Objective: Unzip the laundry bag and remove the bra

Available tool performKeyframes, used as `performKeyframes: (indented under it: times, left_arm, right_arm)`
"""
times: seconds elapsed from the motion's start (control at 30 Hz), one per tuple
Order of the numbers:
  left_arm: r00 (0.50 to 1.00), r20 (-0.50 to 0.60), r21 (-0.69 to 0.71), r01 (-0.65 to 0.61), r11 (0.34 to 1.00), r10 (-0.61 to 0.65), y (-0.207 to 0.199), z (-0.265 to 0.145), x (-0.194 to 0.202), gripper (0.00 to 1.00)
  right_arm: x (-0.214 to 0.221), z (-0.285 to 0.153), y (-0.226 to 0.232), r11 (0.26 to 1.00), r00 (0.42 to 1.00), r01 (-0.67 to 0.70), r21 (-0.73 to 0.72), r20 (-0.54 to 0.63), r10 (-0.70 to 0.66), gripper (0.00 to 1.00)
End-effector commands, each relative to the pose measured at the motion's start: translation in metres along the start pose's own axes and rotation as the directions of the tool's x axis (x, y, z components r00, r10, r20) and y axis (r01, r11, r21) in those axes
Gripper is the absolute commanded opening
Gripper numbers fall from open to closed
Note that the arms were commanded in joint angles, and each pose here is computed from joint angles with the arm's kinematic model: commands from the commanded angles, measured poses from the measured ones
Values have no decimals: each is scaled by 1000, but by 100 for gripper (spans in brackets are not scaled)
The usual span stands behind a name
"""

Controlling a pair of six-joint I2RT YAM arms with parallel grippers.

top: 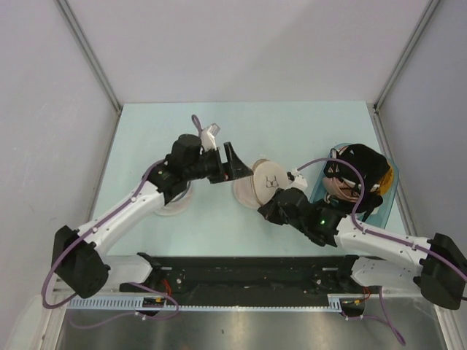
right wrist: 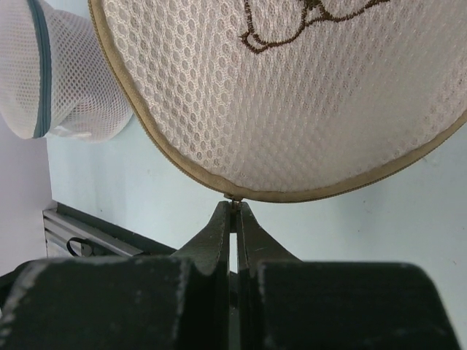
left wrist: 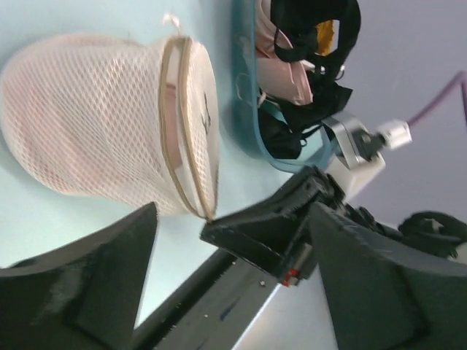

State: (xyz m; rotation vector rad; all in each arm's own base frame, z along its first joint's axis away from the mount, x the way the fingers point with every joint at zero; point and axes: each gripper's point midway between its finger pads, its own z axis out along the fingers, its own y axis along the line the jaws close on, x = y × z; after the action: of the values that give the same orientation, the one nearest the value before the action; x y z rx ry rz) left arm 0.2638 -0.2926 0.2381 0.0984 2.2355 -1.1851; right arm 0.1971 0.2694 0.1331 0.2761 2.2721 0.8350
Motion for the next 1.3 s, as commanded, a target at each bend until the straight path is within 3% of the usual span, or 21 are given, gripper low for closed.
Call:
performKeyframes:
  times: [0.0,0.13,0.43,0.53,0.67,0.93,1.17,1.27]
  left_arm:
    - [994,-41,27,99,995,-98,5,7,25,95]
    - [983,-116,64,151,986,-143,9,25,44,100]
    - [968,-188,95,188,977,-168,3,50,70,63]
    - [971,-183,105,177,979,-156,-2,54,66,45]
    - [969,-207,108,159,981,-134,-2,59,66,0]
    - [979,-197,89,78,993,-59,-4,55,48,0]
    - [998,-56,51,-7,999,10,0,24,-16,0]
    - [999,-40,32,-21,999,22,4,25,-24,0]
  right_arm:
    - [-14,4,26,997,999,-21,-75,26,23,0]
    - [-10,9,25,997,1000,-27,-67,10,28,0]
    - [-13,1,20,998,999,-24,-53,23,25,0]
    - [-13,0,20,998,1000,-21,-52,21,22,0]
    - [-13,1,19,999,1000,-21,-46,17,22,0]
    - [-23,-2,6,1000,999,-29,-5,44,30,0]
    - [-46,-14,-56,989,993,-40,141,112,24,0]
    - [-40,-13,-62,990,997,-43,132,66,34,0]
